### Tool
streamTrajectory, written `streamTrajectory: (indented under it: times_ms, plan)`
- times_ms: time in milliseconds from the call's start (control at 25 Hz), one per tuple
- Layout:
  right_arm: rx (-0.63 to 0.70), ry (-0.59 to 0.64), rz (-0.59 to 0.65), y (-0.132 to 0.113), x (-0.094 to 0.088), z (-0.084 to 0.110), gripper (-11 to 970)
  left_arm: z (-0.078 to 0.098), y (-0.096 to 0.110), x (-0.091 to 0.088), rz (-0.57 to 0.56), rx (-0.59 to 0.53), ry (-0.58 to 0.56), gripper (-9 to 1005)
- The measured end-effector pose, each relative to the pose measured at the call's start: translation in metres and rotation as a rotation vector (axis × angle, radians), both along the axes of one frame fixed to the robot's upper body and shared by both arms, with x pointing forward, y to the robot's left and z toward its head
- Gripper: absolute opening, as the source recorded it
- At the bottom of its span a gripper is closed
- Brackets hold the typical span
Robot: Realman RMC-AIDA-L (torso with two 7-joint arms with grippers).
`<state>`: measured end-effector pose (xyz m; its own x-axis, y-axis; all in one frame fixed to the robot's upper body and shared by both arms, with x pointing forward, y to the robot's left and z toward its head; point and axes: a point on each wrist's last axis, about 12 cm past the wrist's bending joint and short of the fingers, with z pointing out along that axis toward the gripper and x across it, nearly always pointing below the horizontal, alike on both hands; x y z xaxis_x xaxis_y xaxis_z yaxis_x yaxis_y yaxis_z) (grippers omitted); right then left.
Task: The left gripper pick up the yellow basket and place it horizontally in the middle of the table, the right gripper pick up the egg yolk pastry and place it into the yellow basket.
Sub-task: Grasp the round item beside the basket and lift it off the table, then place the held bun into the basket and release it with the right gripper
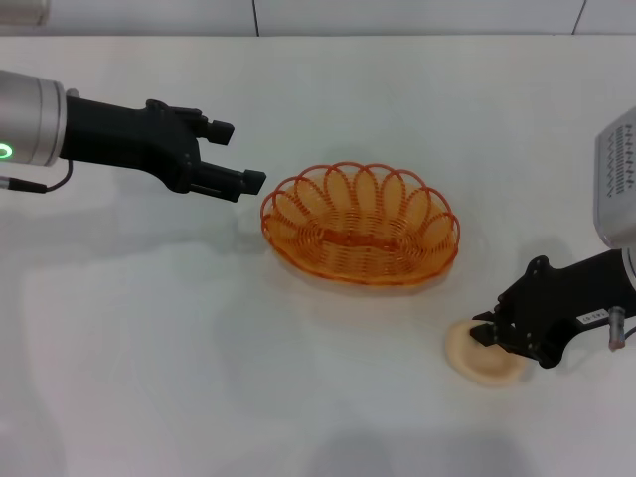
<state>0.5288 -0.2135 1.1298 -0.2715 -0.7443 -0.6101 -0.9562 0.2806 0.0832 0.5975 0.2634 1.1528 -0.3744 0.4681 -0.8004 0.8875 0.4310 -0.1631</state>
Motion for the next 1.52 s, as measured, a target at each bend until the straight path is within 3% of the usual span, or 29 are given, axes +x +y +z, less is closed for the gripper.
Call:
streamTrajectory:
  times_ms: [240,560,760,1080,1520]
  plan:
    - [0.04,-0.031,0.003,0.004,0.001,0.014,41,-0.004,0.009,-0.004,0.025,-0.015,-0.007,887]
    - [0.082,-0.095,0.007,0.009,-0.004,0.049,40,-0.008,0.019,-0.012,0.057,-0.051,-0.029,887]
    - [0.133,-0.17,0.009,0.024,0.009,0.062,39,-0.01,0.019,-0.014,0.057,-0.063,-0.035,887]
    - [0.161,-0.22,-0.008,0.064,0.039,0.049,45,-0.013,0.015,-0.016,0.049,-0.078,-0.031,887]
    - [0.159,-0.243,-0.068,0.081,0.056,0.027,88,-0.015,0.012,-0.017,0.039,-0.08,-0.025,887]
